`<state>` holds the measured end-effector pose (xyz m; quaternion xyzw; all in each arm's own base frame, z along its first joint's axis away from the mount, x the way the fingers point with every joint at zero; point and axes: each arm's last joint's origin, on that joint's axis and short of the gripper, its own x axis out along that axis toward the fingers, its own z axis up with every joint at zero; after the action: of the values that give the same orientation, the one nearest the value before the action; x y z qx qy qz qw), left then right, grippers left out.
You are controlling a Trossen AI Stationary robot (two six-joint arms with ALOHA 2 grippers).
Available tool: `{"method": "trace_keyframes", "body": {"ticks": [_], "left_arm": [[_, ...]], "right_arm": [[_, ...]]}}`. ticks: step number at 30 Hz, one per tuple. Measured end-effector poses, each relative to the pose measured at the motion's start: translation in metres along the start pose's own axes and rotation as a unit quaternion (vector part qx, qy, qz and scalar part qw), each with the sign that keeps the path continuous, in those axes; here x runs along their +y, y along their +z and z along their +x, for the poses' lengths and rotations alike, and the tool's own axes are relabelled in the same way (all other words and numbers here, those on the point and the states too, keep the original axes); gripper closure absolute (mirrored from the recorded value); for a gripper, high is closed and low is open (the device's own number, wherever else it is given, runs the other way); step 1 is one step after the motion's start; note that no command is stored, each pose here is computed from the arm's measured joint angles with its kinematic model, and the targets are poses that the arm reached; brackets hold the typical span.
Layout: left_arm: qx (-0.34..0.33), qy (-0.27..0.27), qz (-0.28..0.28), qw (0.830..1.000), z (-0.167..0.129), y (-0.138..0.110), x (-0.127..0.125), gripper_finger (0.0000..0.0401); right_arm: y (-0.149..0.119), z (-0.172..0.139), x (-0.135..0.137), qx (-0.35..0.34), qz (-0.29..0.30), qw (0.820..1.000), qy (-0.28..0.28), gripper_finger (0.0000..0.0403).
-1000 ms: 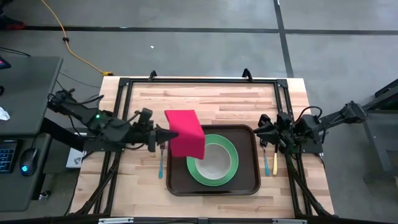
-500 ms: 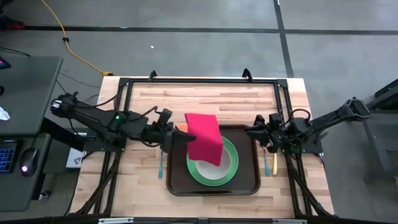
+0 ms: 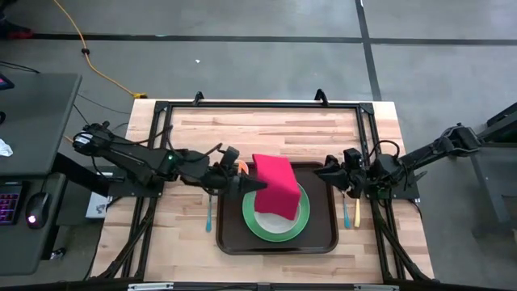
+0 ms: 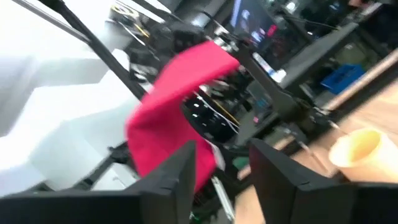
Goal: Set up tray
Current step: Put the red table napkin beside the plate on the brown serving tray
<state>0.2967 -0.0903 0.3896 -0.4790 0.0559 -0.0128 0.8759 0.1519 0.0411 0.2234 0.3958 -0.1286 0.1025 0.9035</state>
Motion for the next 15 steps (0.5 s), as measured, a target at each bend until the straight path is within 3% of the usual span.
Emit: {"method": "trace_keyframes", "body": {"ticks": [8, 15], "left_arm": [[-0.007, 0.017, -0.002, 1.000, 0.013, 0.006, 0.013, 0.0389], [0.003, 0.020, -0.001, 1.000, 0.018, 0.007, 0.018, 0.0389]], "right_arm": [[0.006, 0.027, 0.015, 0.003, 0.004, 0.999, 0.033, 0.0197], [0.007, 0.054, 0.025, 0.029, -0.009, 0.999, 0.037, 0.0162]]}}
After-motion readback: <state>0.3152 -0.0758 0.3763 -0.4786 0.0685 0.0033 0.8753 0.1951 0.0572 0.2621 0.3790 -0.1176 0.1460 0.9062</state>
